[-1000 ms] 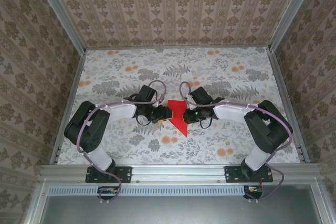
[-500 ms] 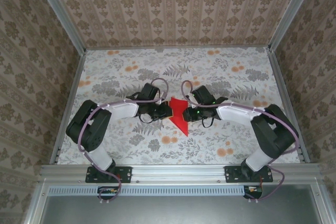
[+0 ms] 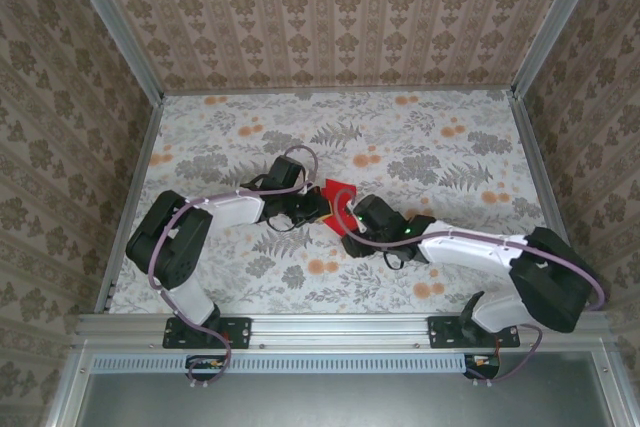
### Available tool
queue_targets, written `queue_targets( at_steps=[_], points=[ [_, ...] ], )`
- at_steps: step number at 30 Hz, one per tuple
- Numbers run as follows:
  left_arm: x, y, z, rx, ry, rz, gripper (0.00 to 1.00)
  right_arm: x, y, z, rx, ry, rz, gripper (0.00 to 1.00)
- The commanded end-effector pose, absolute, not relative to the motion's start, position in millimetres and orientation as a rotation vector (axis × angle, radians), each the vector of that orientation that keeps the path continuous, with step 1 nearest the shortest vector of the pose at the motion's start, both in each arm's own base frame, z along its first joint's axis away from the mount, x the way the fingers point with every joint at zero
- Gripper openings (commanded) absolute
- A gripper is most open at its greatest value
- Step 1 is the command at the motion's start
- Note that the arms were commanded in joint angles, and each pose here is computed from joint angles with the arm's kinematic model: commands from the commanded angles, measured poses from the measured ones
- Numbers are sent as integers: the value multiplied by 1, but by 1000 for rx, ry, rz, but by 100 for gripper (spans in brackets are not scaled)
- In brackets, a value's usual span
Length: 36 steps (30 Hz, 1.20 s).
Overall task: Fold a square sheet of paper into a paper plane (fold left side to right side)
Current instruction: Fourth fold the wing at the center of the table.
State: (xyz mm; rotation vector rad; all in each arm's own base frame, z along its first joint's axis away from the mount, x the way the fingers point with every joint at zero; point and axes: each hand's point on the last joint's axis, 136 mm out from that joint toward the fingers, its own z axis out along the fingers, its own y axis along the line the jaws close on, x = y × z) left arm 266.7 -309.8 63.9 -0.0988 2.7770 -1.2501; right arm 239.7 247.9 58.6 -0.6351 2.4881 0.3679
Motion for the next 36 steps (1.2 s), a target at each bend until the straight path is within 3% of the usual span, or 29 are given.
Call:
queue_targets(
  at_steps=[1,25,30,36],
  points=[
    [268,-314,72,-105,2762,-1274,1,256,254,56,-646,2454,277,51],
    [273,-317,80,-89,2750,-1277,3,271,268,31,-712,2499,181,45],
    [274,-316,80,-91,2751,-1275,6,270,266,29,-701,2510,176,38],
    [274,-313,82,-89,2745,-1267,11,269,267,29,-689,2517,186,22]
  ],
)
